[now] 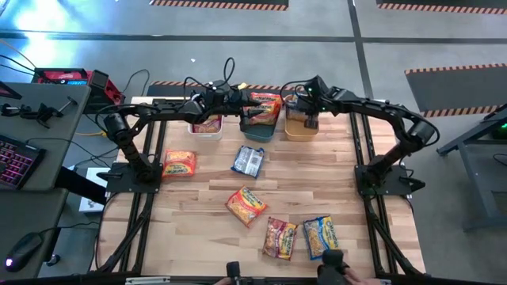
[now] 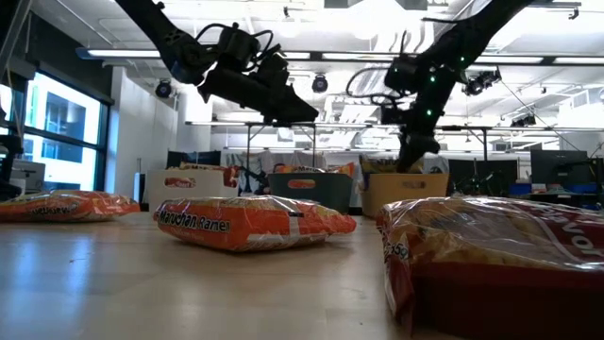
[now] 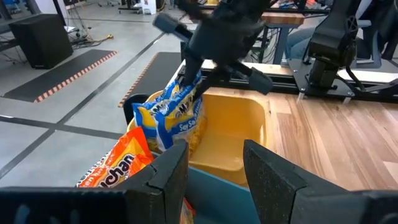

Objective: Sort Maruchan noodles
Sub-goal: Adjust the blue noodle pack into the yellow bin

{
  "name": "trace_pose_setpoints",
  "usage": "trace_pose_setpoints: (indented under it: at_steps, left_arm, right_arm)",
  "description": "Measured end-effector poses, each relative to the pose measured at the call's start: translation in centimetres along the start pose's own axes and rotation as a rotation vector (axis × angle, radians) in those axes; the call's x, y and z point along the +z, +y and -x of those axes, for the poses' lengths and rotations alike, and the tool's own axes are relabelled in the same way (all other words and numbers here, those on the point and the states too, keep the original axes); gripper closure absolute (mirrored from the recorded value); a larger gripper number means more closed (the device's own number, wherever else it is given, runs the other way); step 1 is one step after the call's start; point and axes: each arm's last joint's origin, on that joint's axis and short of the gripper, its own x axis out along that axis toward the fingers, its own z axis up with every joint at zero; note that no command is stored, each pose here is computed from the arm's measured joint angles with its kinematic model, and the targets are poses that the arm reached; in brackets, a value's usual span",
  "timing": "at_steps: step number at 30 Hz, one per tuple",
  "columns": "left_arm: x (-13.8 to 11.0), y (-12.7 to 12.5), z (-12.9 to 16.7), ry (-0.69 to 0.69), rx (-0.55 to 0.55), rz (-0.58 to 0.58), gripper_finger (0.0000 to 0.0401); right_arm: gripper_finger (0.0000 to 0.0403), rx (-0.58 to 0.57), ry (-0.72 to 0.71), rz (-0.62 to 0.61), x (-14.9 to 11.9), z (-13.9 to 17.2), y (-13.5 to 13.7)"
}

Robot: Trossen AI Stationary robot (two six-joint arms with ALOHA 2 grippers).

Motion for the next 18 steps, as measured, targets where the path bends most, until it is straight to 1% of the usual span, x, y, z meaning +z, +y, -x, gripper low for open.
trace_pose_setpoints:
  at_steps: [3, 8, 13, 18]
  left_arm:
    - [0.0, 0.0, 0.0, 0.0, 0.0, 0.0, 0.0261]
    - [0.0, 0.0, 0.0, 0.001, 0.0, 0.0, 0.0261]
    - [-0.1, 0.0, 0.0, 0.013, -0.002, 0.004, 0.0261]
    - [-0.2, 0.0, 0.0, 0.021, -0.003, 0.006, 0.0261]
  right_arm:
    - [0.0375, -0.019, -0.03, 0.045, 0.4, 0.6, 0.0]
    - [0.0383, 0.004, -0.035, 0.167, 0.8, 0.4, 0.7]
    - [0.0383, -0.001, -0.022, 0.222, 1.2, 0.0, 1.4]
    - [0.0383, -0.053, -0.019, 0.26, 1.9, 0.1, 1.7]
